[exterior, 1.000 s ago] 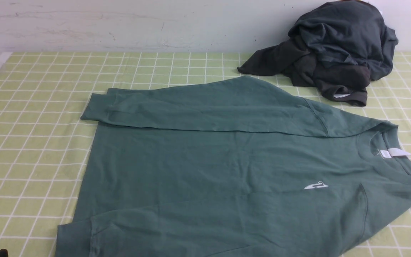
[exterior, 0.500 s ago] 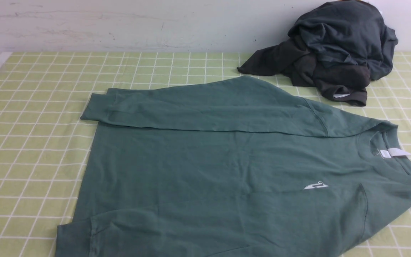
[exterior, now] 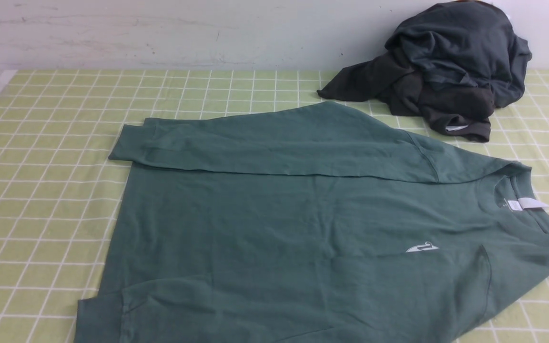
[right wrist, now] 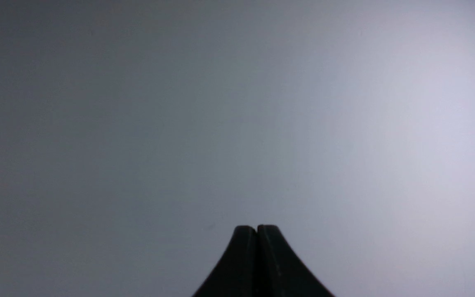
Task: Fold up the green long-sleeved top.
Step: Use the left arm to clamp the cuff closest to it
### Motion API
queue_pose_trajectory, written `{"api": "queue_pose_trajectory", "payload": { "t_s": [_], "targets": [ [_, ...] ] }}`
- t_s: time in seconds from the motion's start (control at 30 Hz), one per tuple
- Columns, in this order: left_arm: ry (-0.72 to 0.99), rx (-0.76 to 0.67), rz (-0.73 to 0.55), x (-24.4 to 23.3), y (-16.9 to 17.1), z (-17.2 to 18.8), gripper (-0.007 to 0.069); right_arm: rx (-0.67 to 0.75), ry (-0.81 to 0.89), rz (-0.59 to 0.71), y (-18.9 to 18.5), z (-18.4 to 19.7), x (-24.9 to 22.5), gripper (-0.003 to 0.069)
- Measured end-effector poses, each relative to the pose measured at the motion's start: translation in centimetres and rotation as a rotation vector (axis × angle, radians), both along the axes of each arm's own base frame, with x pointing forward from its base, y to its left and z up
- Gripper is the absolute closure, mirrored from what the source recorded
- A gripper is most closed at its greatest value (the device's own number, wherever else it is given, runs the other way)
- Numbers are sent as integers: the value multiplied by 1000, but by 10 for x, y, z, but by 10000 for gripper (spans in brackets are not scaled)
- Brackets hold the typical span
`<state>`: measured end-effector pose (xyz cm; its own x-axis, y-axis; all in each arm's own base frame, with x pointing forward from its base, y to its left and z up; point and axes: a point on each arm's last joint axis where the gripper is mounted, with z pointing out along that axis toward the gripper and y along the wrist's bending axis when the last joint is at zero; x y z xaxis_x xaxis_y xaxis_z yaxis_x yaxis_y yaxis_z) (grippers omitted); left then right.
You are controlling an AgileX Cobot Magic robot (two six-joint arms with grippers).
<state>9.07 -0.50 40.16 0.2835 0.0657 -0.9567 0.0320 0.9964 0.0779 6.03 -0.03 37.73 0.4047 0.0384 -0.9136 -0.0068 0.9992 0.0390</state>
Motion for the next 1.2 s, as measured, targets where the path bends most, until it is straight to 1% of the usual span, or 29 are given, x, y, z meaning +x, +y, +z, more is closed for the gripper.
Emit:
{"api": "queue_pose_trajectory", "payload": {
  "t_s": [0.03, 0.07, 0.1, 0.13, 0.17, 0.23, 0.27, 0.37, 0.43, 0.47, 0.5, 0.57, 0.7, 0.73, 0.77, 0.83, 0.87, 0.93, 1.0, 1.03, 1.1, 1.13, 1.2],
  "targets": [
    [107, -25, 9, 20, 0, -5, 626, -14, 86, -12, -1, 1, 11, 672],
    [212, -60, 20, 33, 1, -14, 626, -20, 231, -27, -2, -3, 28, 672],
    [315, -94, 29, 45, 1, -24, 626, -19, 337, -35, -3, -9, 39, 672],
    [354, -106, 29, 51, 1, -29, 626, -18, 364, -37, -4, -11, 41, 672],
    [603, -180, 53, 69, -1, -56, 626, -4, 622, -45, -5, -34, 61, 672],
    [875, -232, 72, 86, -7, -89, 626, 15, 877, -29, -3, -59, 74, 672],
    [981, -251, 73, 91, -10, -101, 626, 14, 1009, -17, -2, -72, 78, 672],
    [1287, -231, 83, 109, -20, -142, 624, -43, 1289, 70, 8, -99, 87, 672],
    [1409, -203, 79, 119, -23, -163, 606, -111, 1393, 154, 17, -112, 93, 672],
    [1469, -203, 81, 125, -23, -176, 583, -140, 1420, 201, 22, -117, 98, 672],
    [1478, -198, 81, 126, -24, -178, 583, -137, 1420, 206, 23, -117, 97, 672],
    [1572, -209, 83, 137, -23, -201, 503, -191, 1411, 298, 35, -123, 107, 672],
    [1631, -215, 100, 148, -18, -224, 390, -223, 1356, 361, 44, -126, 119, 672],
    [1638, -215, 103, 149, -17, -227, 381, -220, 1354, 367, 45, -127, 120, 672],
    [1646, -218, 110, 154, -16, -235, 354, -220, 1350, 383, 48, -129, 123, 672],
    [1651, -221, 115, 158, -16, -244, 347, -206, 1357, 404, 51, -131, 126, 672],
    [1645, -223, 115, 160, -16, -246, 349, -203, 1358, 410, 51, -132, 126, 672],
    [1644, -230, 116, 164, -17, -249, 386, -198, 1354, 422, 52, -131, 126, 672],
    [1636, -234, 112, 166, -18, -249, 448, -197, 1349, 431, 53, -131, 126, 672],
    [1633, -238, 110, 168, -19, -248, 503, -195, 1347, 435, 53, -131, 126, 672],
    [1626, -236, 106, 169, -20, -247, 547, -193, 1346, 438, 54, -131, 126, 672],
    [1615, -224, 95, 172, -21, -244, 587, -194, 1345, 439, 54, -131, 126, 672],
    [1587, -193, 66, 178, -25, -232, 608, -196, 1344, 441, 54, -130, 126, 672]
  ]
}}
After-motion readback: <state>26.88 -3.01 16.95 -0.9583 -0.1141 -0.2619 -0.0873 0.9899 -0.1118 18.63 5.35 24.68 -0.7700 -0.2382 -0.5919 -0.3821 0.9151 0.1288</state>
